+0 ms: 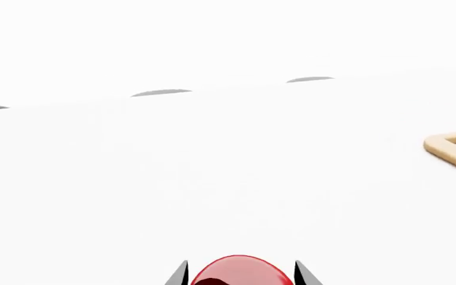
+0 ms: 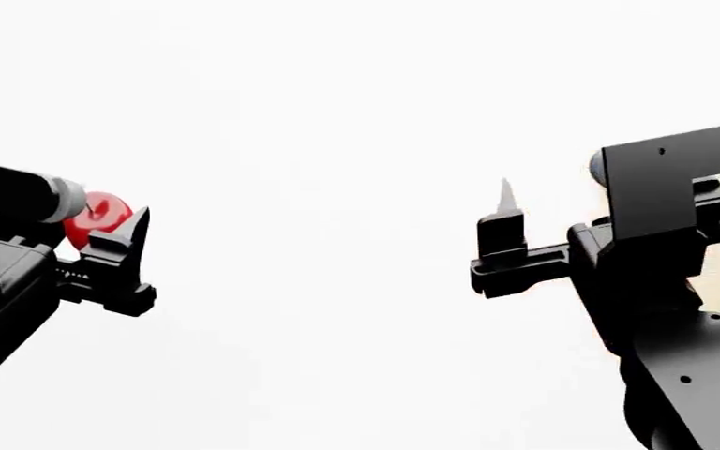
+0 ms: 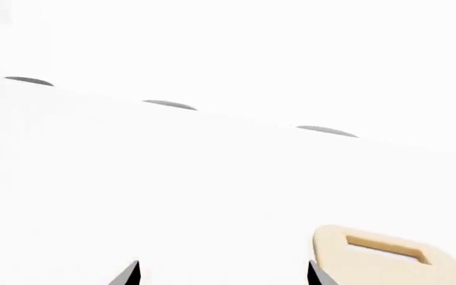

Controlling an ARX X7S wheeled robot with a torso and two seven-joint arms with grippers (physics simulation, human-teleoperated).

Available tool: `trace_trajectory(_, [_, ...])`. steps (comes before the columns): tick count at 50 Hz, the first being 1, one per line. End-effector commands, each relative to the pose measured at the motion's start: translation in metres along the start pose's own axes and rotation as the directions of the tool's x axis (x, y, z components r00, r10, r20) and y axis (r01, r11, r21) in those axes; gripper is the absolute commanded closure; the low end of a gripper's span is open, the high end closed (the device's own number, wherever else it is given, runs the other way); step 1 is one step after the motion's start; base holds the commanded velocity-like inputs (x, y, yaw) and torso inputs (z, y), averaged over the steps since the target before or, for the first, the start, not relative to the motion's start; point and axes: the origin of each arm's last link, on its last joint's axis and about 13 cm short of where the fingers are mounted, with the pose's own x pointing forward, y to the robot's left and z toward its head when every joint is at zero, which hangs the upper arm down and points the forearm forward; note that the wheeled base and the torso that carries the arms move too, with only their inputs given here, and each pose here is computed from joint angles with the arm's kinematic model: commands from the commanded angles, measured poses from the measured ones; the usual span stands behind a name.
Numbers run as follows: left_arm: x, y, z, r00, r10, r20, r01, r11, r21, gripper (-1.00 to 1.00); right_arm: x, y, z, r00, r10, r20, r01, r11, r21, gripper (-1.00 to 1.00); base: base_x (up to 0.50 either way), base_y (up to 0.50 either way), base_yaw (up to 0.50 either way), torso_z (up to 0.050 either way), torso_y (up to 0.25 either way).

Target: Place the cherry and the sweet potato on separate cutting boards.

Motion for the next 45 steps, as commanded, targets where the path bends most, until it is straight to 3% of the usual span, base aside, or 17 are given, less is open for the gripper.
trace_trajectory(1, [-0.001,0.001,-0.001,1.000,0.014,0.003,-0.014,1.000,-0.012,1.00,-0.001,0.005,-0.002,0.999,0.038,0.020,-0.038,0.999,0.000,-1.00,0.00,0.50,0.00,0.000,0.000])
trace_trajectory(27, [-0.001,0.003,0.009,1.000,0.024,-0.001,-0.024,1.000,0.001,1.00,-0.001,0.006,-0.002,0.999,0.045,0.016,-0.045,0.999,0.013,-1.00,0.00,0.50,0.00,0.000,0.000])
trace_trajectory(36, [-0.003,0.014,0.051,0.998,0.053,0.036,-0.055,0.997,0.045,1.00,0.000,0.008,-0.002,0.998,0.062,0.009,-0.062,0.998,0.000,-1.00,0.03,0.46,0.00,0.000,0.000])
trace_trajectory(45, [-0.003,0.023,0.066,0.996,0.083,0.035,-0.085,0.994,0.062,1.00,0.002,0.008,-0.002,0.998,0.065,0.008,-0.065,0.998,-0.002,-1.00,0.08,0.45,0.00,0.000,0.000])
